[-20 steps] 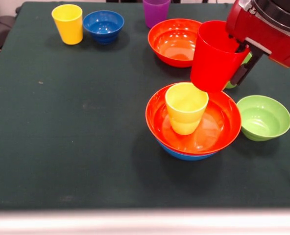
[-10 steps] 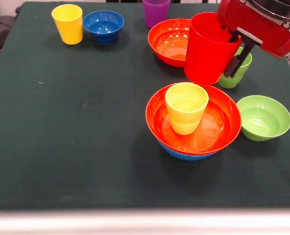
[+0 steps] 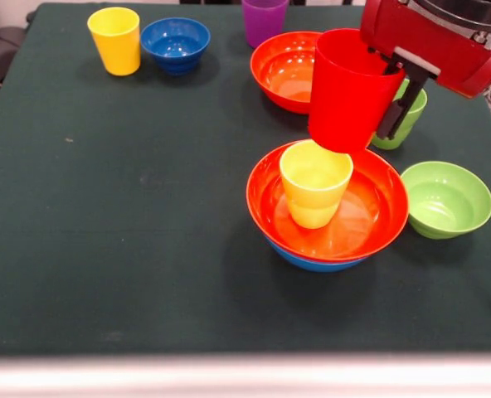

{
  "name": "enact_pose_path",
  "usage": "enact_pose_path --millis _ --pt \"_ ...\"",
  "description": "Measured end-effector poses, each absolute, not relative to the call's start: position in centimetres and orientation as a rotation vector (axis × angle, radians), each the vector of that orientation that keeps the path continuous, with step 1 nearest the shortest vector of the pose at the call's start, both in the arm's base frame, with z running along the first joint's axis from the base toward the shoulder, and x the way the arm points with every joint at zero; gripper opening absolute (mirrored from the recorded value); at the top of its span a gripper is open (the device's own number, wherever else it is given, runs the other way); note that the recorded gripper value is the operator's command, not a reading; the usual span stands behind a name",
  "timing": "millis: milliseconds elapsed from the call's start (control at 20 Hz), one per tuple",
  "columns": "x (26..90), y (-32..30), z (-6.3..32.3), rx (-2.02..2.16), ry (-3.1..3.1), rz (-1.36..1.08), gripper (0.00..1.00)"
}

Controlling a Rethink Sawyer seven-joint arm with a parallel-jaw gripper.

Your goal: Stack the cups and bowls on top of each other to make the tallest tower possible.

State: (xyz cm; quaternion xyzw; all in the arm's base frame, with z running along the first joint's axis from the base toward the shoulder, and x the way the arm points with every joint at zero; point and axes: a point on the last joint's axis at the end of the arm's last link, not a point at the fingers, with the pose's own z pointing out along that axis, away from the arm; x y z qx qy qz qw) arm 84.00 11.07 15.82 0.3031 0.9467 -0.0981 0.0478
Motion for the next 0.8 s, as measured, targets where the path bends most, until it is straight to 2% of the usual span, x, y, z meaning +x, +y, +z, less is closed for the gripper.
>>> enact_pose_path --millis 800 --pt "83.7 10.4 13.3 0.916 2.851 -0.261 0.00"
